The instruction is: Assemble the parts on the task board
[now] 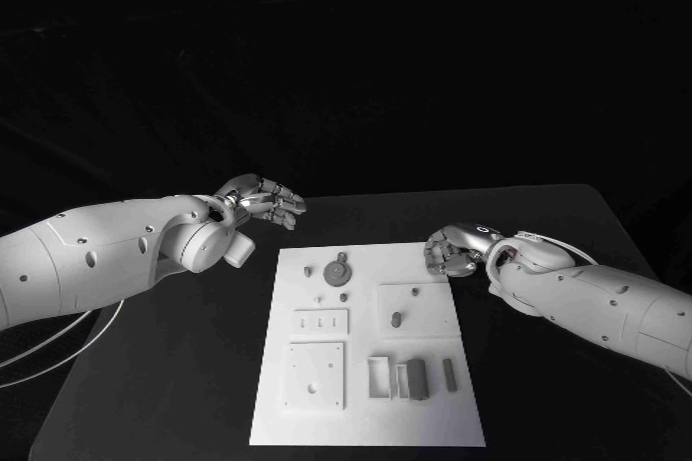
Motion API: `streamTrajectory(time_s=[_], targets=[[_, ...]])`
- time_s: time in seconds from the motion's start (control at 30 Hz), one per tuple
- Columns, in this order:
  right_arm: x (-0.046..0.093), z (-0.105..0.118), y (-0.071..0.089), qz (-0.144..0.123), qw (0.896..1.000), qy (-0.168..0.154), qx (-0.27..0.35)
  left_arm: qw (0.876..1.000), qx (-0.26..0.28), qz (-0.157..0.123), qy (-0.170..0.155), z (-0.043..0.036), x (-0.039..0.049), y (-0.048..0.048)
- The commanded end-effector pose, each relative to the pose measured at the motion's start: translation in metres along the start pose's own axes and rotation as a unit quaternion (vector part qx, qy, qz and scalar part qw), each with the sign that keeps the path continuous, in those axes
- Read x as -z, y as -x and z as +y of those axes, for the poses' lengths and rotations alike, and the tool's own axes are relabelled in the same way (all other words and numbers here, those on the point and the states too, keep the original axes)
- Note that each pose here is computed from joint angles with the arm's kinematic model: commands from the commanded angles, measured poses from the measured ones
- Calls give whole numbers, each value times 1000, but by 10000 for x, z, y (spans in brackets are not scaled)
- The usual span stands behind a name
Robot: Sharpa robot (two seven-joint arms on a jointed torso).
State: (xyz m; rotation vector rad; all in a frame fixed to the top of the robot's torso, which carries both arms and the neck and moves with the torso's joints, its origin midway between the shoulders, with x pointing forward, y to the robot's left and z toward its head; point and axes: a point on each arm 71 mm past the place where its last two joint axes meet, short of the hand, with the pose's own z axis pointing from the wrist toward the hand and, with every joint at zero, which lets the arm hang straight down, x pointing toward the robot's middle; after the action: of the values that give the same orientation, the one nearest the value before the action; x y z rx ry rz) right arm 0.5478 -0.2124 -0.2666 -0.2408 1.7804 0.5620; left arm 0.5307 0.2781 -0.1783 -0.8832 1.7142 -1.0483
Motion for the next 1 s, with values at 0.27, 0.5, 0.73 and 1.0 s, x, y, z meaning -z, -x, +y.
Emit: streamTrajectory(time_s=[0.27,0.5,0.73,1.0], targets=[[-8,17,-17,1,1000,3,1,1000,-2,4,-5,-26,4,-3],[-10,11,-16,0,1000,1,1,1000,-2,5,-5,-27,6,2],[-11,3,-11,-3,1000,-1,4,1000,-3,3,-6,-30,1,5],[-3,-11,-11,-2,1000,-3,4,1000,-4,4,-6,-33,-17,-5]])
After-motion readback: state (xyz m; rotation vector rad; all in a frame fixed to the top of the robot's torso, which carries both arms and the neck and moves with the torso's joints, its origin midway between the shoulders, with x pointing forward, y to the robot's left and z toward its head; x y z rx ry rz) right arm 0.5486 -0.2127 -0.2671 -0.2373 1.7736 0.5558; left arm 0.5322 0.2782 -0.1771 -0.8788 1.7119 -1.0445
